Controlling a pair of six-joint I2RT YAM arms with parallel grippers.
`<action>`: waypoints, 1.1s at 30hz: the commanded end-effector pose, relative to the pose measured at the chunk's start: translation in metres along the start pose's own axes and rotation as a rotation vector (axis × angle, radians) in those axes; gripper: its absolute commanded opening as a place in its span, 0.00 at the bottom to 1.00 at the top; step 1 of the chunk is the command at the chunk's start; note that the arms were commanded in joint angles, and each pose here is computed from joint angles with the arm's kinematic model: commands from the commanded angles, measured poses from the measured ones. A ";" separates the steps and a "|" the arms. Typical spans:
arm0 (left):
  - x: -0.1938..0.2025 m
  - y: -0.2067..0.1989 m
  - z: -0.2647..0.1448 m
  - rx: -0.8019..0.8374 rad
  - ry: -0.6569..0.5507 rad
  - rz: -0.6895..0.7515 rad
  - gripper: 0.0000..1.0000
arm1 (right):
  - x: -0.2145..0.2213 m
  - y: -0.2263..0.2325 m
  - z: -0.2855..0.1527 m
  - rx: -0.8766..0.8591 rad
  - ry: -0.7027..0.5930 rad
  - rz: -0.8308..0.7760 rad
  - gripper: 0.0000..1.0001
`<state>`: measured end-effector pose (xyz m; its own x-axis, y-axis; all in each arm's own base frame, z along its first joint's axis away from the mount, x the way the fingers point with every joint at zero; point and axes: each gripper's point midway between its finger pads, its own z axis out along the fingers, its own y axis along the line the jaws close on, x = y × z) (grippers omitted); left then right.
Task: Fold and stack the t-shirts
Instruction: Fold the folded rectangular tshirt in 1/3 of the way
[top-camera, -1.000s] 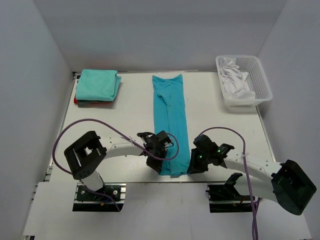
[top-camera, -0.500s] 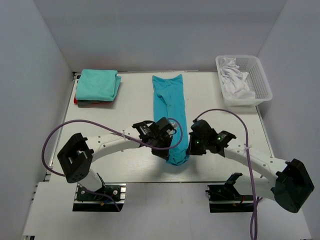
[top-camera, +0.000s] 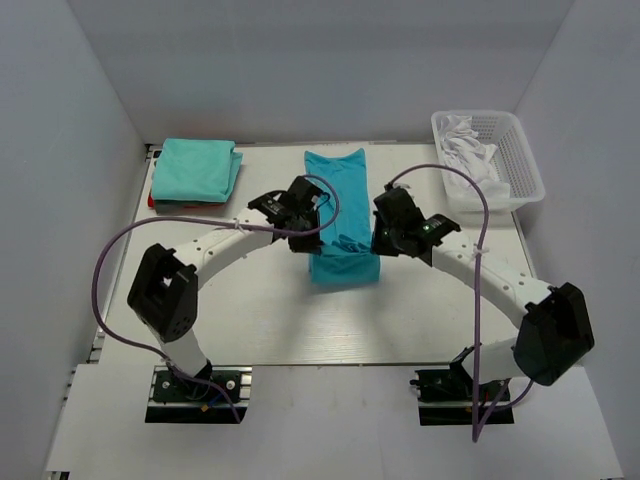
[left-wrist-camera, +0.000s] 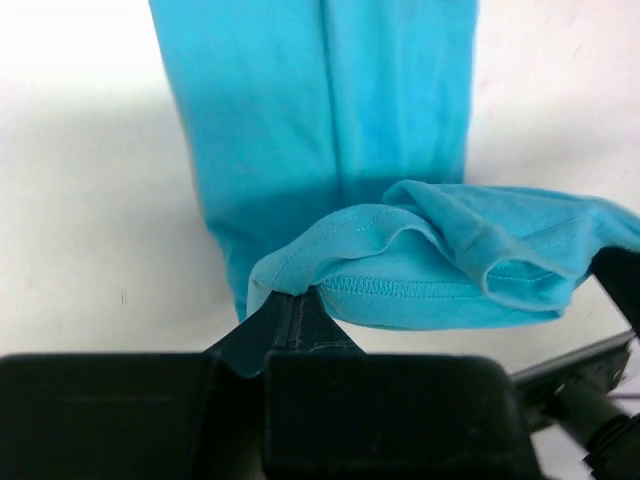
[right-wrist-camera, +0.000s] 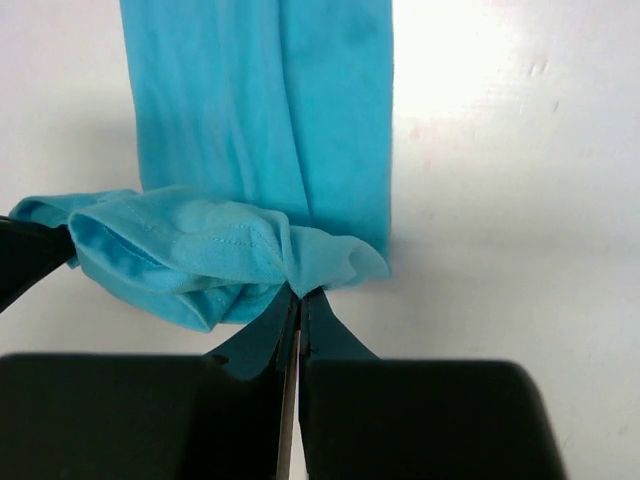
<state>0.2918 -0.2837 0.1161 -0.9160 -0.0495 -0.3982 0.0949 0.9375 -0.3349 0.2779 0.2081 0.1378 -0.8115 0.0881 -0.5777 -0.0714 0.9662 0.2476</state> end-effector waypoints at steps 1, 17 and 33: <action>-0.044 -0.003 -0.005 0.000 -0.094 0.004 0.00 | -0.057 0.007 -0.001 0.009 -0.145 -0.009 0.00; -0.122 0.019 0.023 0.001 -0.129 -0.014 0.00 | -0.123 0.014 0.056 -0.015 -0.110 -0.051 0.00; -0.136 0.021 0.068 0.036 -0.090 -0.036 0.00 | -0.120 0.003 0.119 -0.028 0.014 -0.025 0.00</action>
<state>0.4306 -0.2793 0.0838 -0.9032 -0.0915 -0.4194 0.0677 0.9345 -0.3496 0.4304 0.2236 0.1055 -0.8296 0.0576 -0.5553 -0.0853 0.9699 0.2281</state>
